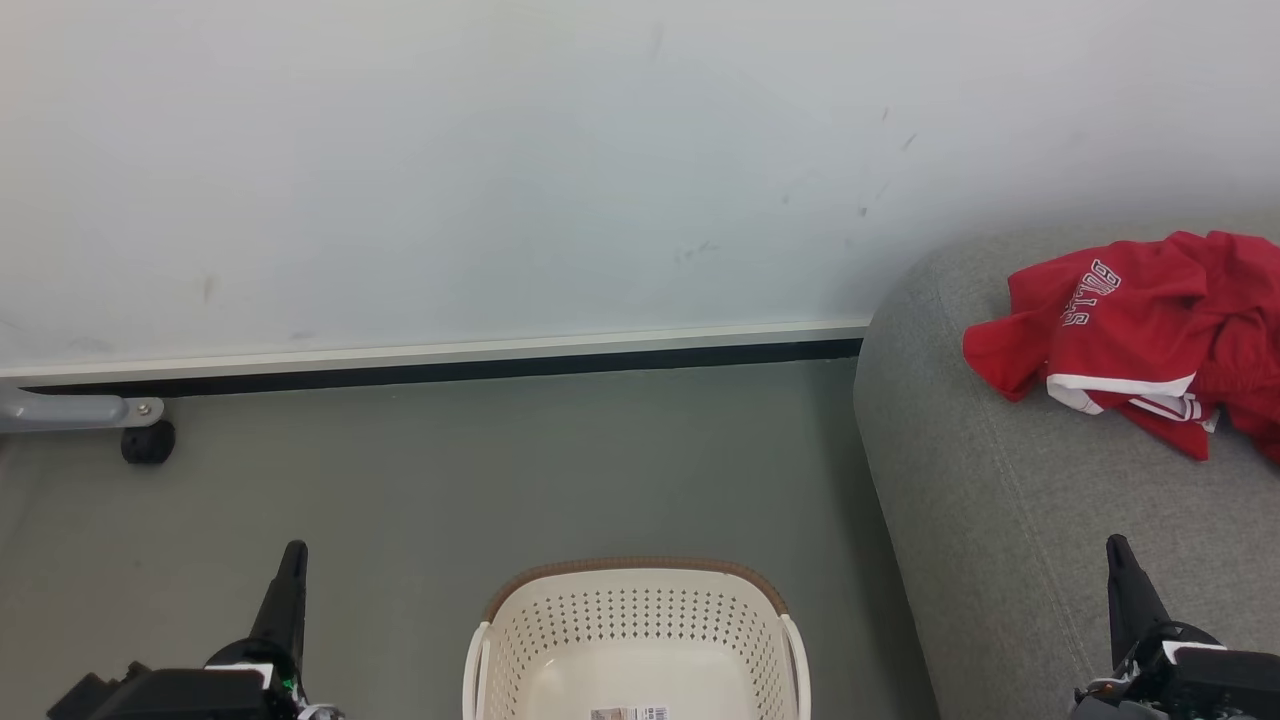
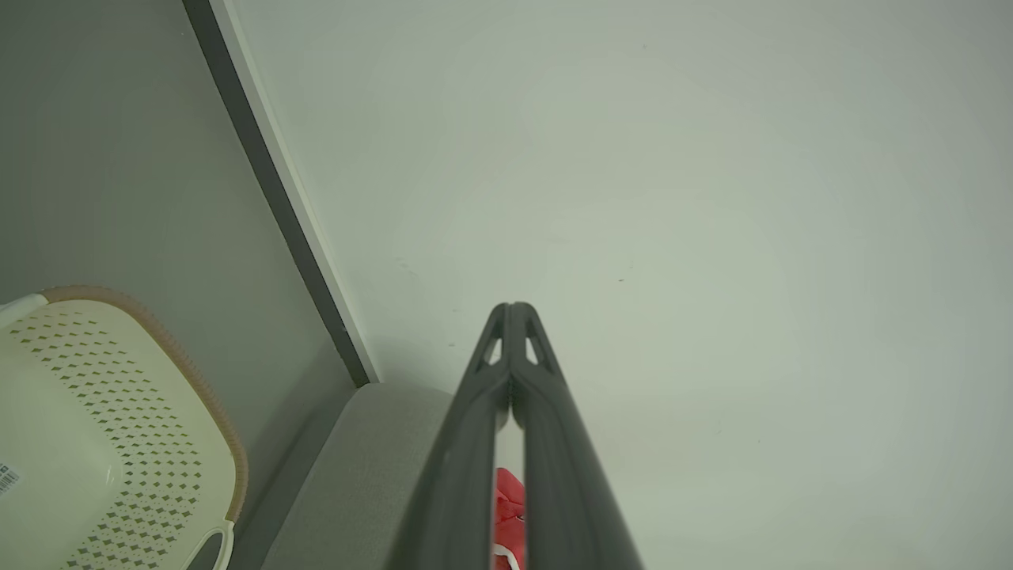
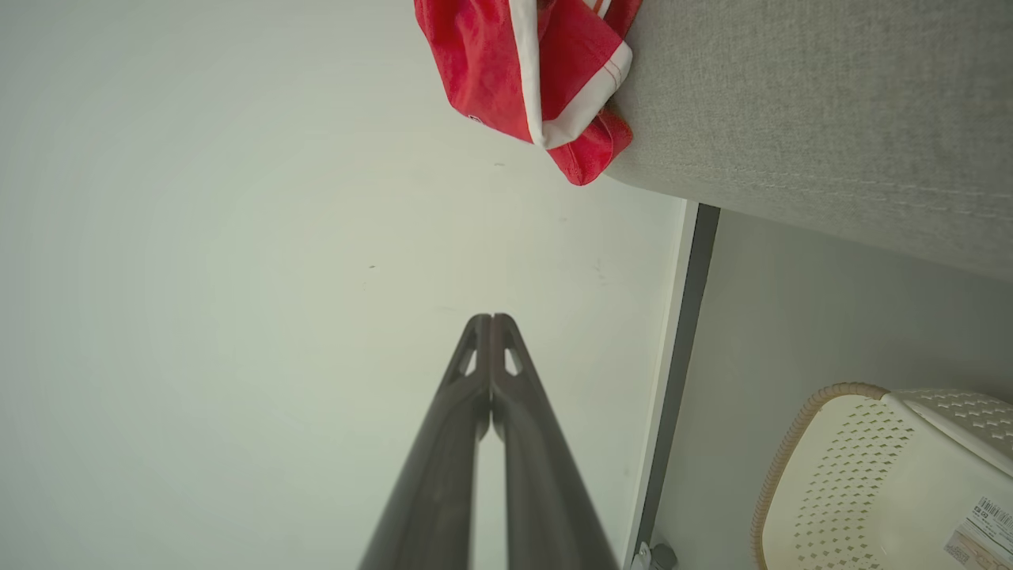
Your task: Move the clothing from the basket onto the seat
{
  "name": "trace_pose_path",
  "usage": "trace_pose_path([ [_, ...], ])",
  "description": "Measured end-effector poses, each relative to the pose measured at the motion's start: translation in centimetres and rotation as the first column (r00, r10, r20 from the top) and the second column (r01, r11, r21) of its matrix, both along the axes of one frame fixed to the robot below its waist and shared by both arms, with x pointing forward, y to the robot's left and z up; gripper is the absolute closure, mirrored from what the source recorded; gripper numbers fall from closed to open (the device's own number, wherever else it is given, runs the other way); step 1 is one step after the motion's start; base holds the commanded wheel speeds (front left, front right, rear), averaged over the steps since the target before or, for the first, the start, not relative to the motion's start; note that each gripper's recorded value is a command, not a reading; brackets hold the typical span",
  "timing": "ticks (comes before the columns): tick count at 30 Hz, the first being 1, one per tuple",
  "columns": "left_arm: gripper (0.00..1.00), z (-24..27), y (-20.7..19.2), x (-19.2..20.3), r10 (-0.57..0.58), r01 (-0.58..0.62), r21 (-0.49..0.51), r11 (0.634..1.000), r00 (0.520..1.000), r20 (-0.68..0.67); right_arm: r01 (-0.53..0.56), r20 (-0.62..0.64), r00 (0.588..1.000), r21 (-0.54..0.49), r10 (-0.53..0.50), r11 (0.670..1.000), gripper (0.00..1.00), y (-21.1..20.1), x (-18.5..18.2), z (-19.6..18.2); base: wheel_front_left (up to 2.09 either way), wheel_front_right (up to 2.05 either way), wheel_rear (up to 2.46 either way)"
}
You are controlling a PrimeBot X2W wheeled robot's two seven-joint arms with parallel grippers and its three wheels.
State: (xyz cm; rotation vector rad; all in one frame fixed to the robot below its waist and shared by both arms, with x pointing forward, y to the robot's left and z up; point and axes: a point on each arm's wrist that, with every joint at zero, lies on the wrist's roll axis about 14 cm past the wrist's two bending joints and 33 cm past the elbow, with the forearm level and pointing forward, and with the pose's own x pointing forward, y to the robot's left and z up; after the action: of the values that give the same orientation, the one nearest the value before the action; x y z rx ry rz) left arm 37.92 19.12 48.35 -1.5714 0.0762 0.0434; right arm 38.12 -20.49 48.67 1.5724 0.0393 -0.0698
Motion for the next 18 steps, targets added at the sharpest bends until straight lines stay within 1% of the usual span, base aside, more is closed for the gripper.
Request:
trace_pose_path([
  [18,1.00,0.01,0.00,0.00,0.000,0.000,0.000,1.000,1.000,0.000,0.000,0.000,1.000,0.000,0.000,1.000,1.00,0.00,0.00,0.00,0.00,0.00,0.00],
])
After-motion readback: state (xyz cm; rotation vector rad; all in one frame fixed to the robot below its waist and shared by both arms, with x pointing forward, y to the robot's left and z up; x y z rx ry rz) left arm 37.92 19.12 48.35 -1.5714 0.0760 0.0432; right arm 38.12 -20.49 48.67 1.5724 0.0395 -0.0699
